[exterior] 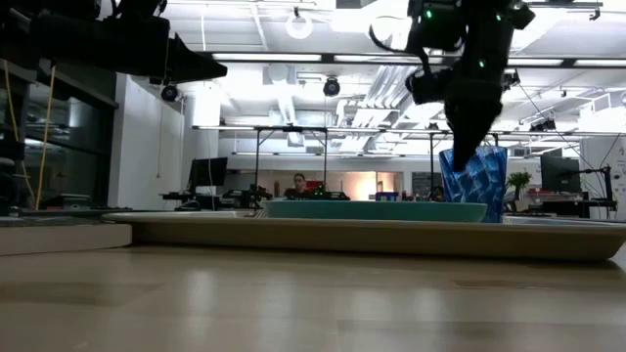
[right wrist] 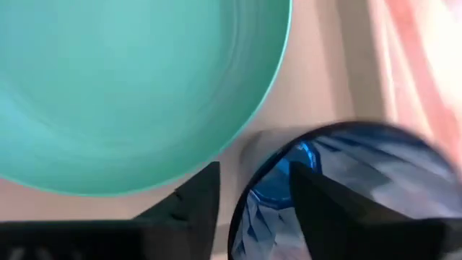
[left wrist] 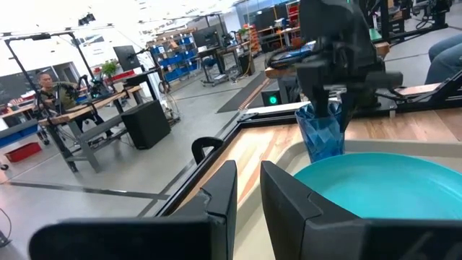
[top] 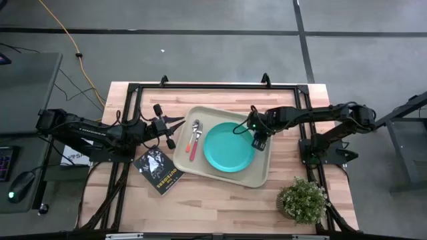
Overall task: Pick and place plate/cup/fork/spoon on tray
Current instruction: Put the blue cup on the top right of the green plate, then return to Home Position
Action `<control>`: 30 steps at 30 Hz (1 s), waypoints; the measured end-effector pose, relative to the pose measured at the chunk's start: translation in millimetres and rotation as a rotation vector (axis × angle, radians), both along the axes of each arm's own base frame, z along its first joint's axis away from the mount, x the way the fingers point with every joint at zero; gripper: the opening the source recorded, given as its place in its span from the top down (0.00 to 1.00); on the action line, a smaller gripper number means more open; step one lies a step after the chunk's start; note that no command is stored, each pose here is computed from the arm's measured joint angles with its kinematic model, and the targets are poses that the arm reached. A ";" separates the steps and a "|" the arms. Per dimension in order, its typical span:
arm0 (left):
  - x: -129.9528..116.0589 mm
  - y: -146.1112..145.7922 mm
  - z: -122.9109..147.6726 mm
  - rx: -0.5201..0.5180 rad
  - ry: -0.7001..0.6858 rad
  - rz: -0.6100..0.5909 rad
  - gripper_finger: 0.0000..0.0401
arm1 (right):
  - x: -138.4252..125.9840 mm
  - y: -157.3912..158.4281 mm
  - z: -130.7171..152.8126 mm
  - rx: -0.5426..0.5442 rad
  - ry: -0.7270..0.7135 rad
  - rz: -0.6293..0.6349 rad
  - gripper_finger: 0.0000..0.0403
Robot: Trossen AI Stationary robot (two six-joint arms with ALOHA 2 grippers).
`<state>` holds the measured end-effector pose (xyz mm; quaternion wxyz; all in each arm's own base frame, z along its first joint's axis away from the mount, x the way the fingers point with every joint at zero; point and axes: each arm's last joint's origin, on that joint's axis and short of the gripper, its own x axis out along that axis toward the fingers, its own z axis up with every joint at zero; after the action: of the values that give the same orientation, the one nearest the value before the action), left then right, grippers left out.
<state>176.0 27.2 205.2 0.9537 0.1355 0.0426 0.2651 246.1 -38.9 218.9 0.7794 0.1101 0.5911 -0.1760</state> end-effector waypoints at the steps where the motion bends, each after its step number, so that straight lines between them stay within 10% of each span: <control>1: 0.0 0.0 0.0 0.000 0.000 0.000 0.88 | 1.3 -0.2 5.7 -0.002 -0.002 0.005 0.57; 11: -0.1 0.0 -4.1 -0.003 0.045 0.000 0.88 | -0.5 4.8 61.8 -0.023 -0.034 0.046 0.41; 19: 0.2 -1.8 -3.9 -0.039 0.021 -0.009 0.88 | -50.3 19.3 83.8 -0.108 -0.110 0.043 0.41; 30: 3.4 -0.4 6.9 -0.056 -0.038 -0.063 0.88 | -128.0 27.3 86.5 -0.240 -0.727 0.039 0.56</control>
<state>179.4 26.8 212.1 0.9656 0.1050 0.0275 0.2364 118.1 -11.6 305.4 0.9487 0.0621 0.2535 -0.1783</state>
